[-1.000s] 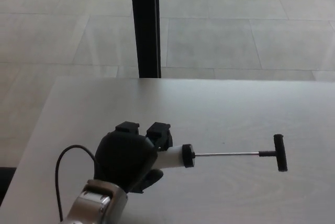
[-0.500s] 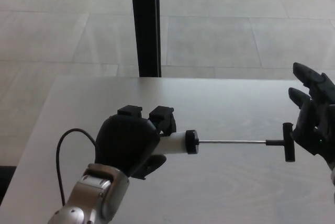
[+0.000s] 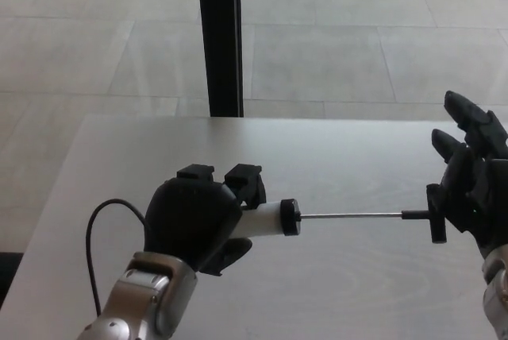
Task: The robot uses its left hand to lift the air pump kept on the middle of the desk and use the right hand to compress the handle
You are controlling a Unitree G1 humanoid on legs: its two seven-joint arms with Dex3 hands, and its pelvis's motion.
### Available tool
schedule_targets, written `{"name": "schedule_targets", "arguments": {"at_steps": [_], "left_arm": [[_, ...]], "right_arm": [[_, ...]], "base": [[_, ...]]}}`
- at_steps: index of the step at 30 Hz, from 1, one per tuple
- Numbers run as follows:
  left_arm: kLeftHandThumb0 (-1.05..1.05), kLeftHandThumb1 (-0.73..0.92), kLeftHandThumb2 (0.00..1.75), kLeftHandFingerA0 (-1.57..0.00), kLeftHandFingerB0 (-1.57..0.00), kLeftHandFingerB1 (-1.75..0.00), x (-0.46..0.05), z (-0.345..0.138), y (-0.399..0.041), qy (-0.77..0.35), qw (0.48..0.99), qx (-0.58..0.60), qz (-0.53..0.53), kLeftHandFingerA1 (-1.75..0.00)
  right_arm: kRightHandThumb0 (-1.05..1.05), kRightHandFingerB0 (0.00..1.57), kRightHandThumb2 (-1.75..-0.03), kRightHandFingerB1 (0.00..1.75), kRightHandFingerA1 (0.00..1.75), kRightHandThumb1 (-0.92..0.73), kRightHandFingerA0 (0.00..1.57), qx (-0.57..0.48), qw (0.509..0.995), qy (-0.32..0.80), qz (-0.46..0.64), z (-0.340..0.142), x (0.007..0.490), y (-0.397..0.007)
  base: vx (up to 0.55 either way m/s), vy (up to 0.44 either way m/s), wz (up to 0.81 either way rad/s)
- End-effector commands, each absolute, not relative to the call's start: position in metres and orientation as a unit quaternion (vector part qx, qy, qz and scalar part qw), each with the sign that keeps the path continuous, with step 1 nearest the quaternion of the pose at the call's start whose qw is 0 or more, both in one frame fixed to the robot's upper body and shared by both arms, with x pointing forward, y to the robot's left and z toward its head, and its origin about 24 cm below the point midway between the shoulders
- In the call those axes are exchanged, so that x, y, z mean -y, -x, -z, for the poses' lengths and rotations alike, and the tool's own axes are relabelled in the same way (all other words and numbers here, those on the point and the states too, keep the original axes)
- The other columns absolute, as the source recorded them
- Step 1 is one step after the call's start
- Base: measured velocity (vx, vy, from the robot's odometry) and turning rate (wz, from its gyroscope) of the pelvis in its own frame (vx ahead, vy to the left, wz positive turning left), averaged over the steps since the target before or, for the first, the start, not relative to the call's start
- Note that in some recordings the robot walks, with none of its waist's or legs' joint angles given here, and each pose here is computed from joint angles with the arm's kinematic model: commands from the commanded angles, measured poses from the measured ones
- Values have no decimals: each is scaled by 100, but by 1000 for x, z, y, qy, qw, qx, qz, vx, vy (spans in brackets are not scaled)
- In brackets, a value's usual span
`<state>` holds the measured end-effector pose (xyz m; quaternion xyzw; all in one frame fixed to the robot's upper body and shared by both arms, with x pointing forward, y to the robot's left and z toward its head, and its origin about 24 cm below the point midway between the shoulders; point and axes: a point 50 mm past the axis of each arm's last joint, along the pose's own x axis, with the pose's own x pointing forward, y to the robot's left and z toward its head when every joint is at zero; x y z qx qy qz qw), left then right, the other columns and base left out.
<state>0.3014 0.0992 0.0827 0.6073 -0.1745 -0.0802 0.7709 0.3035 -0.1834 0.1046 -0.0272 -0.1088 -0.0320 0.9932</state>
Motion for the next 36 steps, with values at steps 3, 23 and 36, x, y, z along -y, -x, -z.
{"name": "schedule_targets", "arguments": {"at_steps": [3,23,36], "left_arm": [[-9,65,96,-78,-63,-158,-100,-83,-304,-605,777,160,66,-175],[-14,62,97,-87,-63,-159,-87,-135,-338,-605,768,207,31,-175],[-20,61,94,-90,-68,-153,-63,-149,-334,-568,791,228,12,-175]], "right_arm": [[-85,0,-122,41,48,-87,10,124,991,17,54,-112,171,-305],[-84,6,-119,33,40,-79,7,155,988,-24,-9,-122,138,-297],[-91,0,-124,34,49,-82,9,198,980,-26,-7,-133,136,-304]], "base": [[0,0,0],[0,0,0],[0,0,0]]}}
